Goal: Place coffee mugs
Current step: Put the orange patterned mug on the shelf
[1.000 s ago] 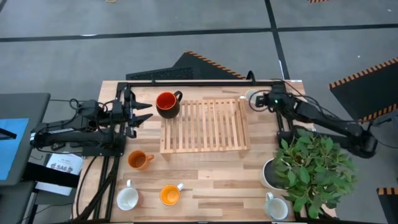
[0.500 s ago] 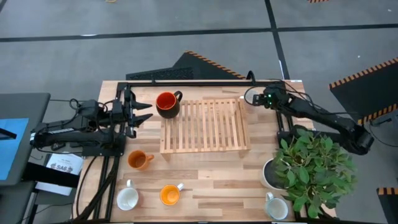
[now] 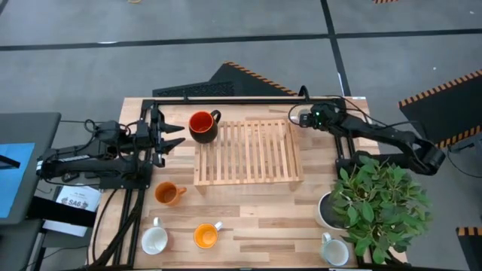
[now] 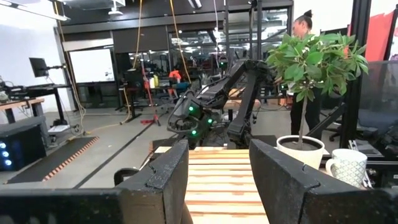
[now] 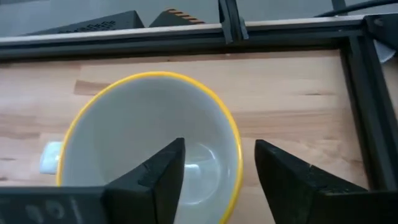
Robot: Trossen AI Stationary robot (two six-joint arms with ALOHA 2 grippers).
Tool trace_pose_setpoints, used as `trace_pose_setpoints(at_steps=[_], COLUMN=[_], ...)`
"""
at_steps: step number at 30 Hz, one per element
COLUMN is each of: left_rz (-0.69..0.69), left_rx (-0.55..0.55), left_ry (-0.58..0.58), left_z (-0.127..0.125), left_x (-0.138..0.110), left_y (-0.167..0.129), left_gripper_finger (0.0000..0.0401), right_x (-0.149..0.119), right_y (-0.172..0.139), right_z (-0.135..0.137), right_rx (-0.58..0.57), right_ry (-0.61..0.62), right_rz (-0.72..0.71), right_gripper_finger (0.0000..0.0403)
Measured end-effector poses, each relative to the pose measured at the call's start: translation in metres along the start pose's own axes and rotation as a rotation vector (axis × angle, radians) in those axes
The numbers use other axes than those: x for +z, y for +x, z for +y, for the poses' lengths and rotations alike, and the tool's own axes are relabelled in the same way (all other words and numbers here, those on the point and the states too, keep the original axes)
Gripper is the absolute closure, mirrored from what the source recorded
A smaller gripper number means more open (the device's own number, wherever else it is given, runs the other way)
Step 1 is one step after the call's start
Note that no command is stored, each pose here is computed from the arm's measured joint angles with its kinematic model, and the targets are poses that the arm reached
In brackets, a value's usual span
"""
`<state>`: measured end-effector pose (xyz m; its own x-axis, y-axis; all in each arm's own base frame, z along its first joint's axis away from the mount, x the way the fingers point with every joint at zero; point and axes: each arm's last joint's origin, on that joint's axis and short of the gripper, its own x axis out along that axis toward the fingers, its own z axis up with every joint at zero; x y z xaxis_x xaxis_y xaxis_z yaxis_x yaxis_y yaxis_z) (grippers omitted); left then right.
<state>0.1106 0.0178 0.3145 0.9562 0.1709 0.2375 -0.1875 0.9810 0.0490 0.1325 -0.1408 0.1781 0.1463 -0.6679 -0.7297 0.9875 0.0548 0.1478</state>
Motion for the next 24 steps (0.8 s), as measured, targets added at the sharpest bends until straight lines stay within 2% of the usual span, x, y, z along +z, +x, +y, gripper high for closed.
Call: trace_pose_setpoints(at_steps=[3, 8, 9, 13, 19, 24], left_rz=[0.012, 0.011, 0.011, 0.008, 0.009, 0.009], left_rx=[-0.001, 0.000, 0.000, 0.000, 0.001, 0.001], left_ry=[0.000, 0.000, 0.000, 0.000, 0.005, 0.007], left_z=[0.000, 0.000, 0.000, 0.000, 0.000, 0.000], left_x=[-0.001, -0.001, -0.001, -0.001, -0.001, -0.001], left_y=[0.000, 0.000, 0.000, 0.000, 0.000, 0.000], left_gripper_finger=[0.0243, 0.0243, 0.0243, 0.0243, 0.0243, 0.0243], right_x=[0.001, 0.002, 0.003, 0.008, 0.031, 0.050], right_y=[0.002, -0.003, -0.005, -0.022, -0.066, -0.102], right_z=[-0.001, -0.005, -0.005, -0.003, 0.010, 0.029], right_rx=[-0.007, -0.005, 0.001, 0.044, 0.107, 0.243], right_ry=[-0.017, -0.068, -0.066, -0.082, -0.110, -0.130], right_rz=[-0.003, -0.007, -0.020, -0.047, -0.135, -0.224], right_gripper_finger=[0.0230, 0.0351, 0.0360, 0.0358, 0.0358, 0.0358])
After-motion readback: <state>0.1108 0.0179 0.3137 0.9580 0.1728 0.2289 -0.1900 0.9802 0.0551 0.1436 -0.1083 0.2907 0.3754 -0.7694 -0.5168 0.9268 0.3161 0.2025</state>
